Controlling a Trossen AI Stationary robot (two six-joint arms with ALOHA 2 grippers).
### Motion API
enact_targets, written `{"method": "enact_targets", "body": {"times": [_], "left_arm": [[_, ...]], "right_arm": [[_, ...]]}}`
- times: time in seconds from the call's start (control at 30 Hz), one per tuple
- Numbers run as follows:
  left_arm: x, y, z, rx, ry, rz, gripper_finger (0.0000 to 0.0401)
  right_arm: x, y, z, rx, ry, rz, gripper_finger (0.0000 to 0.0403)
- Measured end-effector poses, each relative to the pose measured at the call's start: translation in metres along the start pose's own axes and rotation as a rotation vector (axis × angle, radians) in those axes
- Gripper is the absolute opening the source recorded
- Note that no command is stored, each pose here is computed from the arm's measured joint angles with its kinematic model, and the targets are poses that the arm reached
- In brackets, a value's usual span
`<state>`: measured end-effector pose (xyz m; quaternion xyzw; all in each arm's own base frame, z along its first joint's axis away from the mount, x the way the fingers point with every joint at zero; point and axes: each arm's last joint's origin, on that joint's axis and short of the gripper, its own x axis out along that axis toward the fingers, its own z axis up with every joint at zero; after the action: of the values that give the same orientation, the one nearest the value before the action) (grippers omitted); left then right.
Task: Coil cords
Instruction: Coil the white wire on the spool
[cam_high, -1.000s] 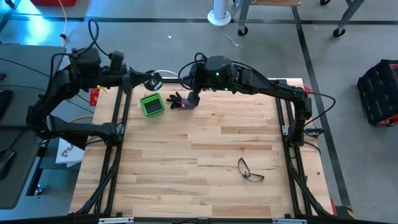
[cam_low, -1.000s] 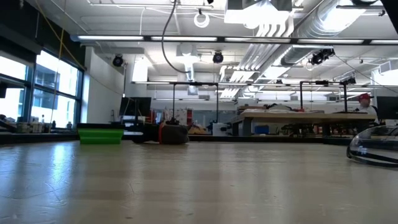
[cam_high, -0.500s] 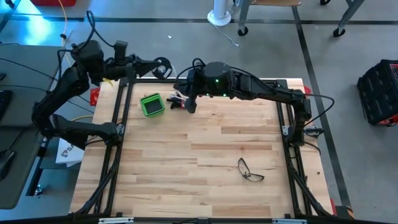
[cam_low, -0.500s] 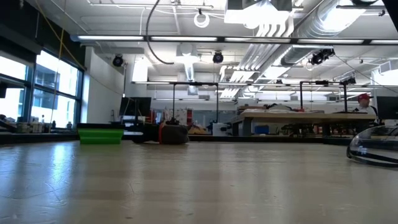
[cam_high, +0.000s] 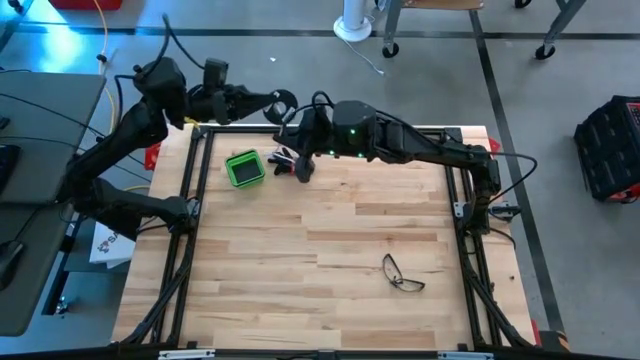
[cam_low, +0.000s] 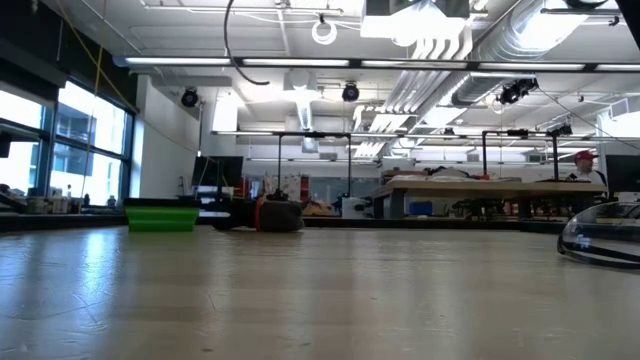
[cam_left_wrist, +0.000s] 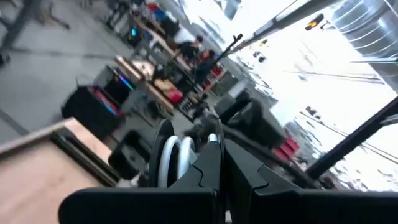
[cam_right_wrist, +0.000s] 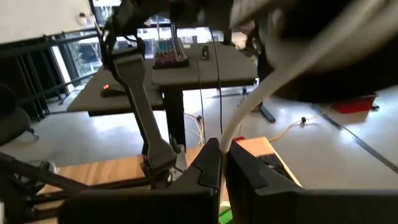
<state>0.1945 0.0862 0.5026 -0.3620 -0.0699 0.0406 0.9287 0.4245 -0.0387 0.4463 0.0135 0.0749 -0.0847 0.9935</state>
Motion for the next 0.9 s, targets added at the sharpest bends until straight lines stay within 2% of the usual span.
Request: {"method": "enact_targets", "body": {"times": [0.47, 0.7, 0.9], "left_arm": [[0.010, -0.007, -0.011, -0.177, 0.102, -0.085, 0.0000], [0.010, -0.007, -0.012, -0.199, 0.122, -0.098, 0.0000], [0.011, -0.007, -0.008, -0.194, 0.092, -0.113, 0.0000]], "right_arm": [[-0.002, 0.016, 0.013, -0.028, -0.137, 0.079, 0.0007], [-0.003, 0.017, 0.013, -0.055, -0.143, 0.067, 0.0065], [0.004, 0.019, 0.009, -0.024, -0.137, 0.064, 0.0117]]}}
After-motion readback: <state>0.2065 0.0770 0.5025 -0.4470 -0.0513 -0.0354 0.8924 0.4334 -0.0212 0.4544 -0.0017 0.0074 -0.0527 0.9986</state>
